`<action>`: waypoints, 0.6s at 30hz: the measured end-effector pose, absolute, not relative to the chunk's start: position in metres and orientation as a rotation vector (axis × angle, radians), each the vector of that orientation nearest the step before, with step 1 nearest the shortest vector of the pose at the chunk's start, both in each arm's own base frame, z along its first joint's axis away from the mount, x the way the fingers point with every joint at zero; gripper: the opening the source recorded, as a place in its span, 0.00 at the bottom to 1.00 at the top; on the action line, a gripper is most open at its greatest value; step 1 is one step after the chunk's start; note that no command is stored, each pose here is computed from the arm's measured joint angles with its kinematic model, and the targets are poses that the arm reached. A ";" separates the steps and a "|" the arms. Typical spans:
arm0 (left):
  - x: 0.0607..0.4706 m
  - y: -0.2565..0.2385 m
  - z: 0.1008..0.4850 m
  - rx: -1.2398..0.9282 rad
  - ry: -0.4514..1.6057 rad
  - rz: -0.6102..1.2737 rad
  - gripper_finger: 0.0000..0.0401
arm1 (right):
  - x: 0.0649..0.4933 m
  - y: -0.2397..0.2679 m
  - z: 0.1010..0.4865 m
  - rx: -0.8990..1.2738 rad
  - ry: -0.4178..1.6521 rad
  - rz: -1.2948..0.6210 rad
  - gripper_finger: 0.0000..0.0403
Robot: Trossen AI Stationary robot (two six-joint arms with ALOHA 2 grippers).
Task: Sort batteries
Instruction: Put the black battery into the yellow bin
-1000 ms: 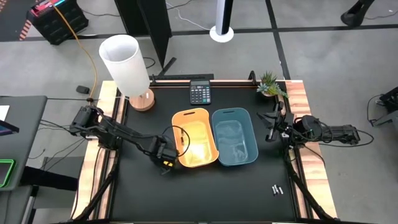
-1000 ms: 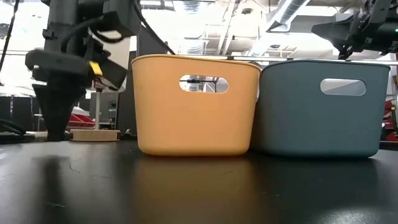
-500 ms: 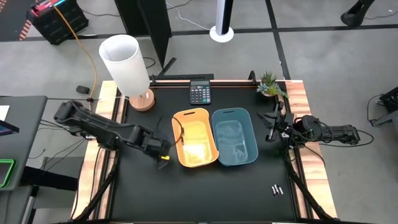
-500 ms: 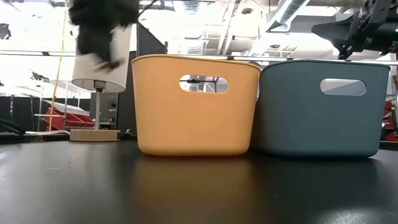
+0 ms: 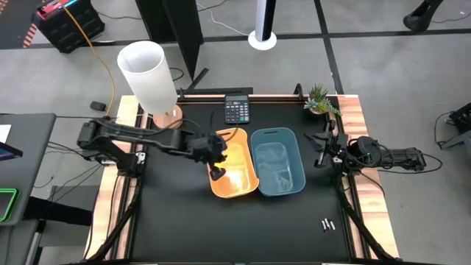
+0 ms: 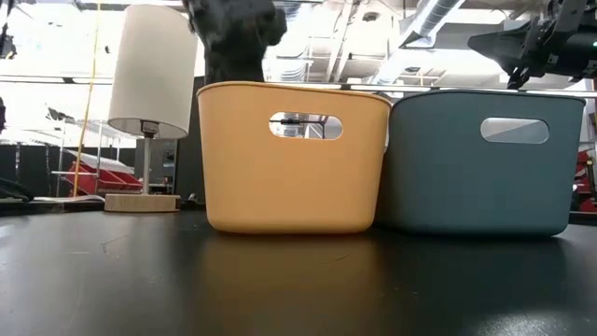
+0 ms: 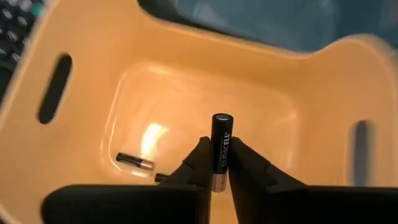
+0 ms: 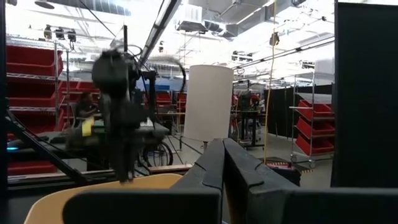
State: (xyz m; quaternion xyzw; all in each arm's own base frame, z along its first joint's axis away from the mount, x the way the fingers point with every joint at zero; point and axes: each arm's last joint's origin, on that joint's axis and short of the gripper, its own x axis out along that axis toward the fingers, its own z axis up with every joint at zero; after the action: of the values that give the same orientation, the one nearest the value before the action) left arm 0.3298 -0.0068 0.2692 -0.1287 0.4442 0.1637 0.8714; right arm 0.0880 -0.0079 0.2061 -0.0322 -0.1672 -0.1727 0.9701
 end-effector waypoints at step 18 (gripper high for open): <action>0.274 -0.033 0.324 -0.115 0.758 0.494 0.53 | 0.081 0.001 0.221 0.027 -0.132 -0.207 0.08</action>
State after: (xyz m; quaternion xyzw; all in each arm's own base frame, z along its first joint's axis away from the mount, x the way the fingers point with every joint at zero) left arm 0.2738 -0.0329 0.3244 -0.0556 0.3658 0.2386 0.8978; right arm 0.0813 0.0013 0.2210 0.0132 -0.0658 -0.1034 0.9924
